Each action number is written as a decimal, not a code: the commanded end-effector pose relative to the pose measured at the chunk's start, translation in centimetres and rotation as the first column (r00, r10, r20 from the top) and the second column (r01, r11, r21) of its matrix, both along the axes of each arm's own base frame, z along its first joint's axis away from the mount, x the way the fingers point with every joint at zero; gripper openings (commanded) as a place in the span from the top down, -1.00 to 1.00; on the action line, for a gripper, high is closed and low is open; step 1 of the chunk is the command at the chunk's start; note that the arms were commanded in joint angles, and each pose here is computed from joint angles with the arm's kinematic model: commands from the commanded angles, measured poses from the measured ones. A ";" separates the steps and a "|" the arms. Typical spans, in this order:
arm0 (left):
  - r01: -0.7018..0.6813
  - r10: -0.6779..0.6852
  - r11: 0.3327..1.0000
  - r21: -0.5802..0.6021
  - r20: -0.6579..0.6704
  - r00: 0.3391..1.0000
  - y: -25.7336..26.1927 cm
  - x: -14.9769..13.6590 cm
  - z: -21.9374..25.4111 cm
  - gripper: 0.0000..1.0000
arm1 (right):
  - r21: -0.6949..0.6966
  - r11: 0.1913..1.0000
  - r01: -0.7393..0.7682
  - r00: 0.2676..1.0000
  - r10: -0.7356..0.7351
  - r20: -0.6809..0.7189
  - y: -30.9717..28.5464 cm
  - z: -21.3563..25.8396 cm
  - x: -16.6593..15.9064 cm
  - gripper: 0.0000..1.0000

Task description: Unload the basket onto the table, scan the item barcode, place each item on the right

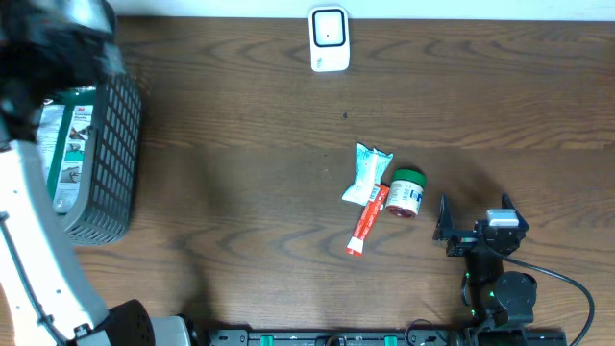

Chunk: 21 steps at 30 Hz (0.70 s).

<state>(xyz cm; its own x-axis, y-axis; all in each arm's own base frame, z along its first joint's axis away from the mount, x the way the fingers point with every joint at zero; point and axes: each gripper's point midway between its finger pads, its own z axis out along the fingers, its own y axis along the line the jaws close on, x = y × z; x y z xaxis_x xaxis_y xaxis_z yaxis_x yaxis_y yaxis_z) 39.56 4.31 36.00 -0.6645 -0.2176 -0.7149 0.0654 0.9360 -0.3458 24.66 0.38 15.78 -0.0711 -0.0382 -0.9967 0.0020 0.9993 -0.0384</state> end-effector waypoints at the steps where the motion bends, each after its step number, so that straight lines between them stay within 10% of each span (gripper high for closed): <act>1: 0.150 -0.176 0.977 -0.148 -0.181 0.968 -6.1 -0.2 -5.5 0.00 | -0.006 1.000 -0.003 1.000 0.003 -0.005 0.1 -0.1 0.0 -0.98; 9: 0.340 -0.431 0.901 -0.268 -0.482 0.763 -16.6 -2.5 -20.3 0.00 | -0.006 1.000 -0.003 1.000 0.003 -0.005 0.1 -0.1 0.0 -0.98; 21: 0.537 -0.657 0.751 -0.385 -0.524 0.543 -28.4 -4.5 -32.1 -0.08 | -0.006 1.000 -0.003 1.000 0.003 -0.005 0.1 -0.1 0.0 -0.99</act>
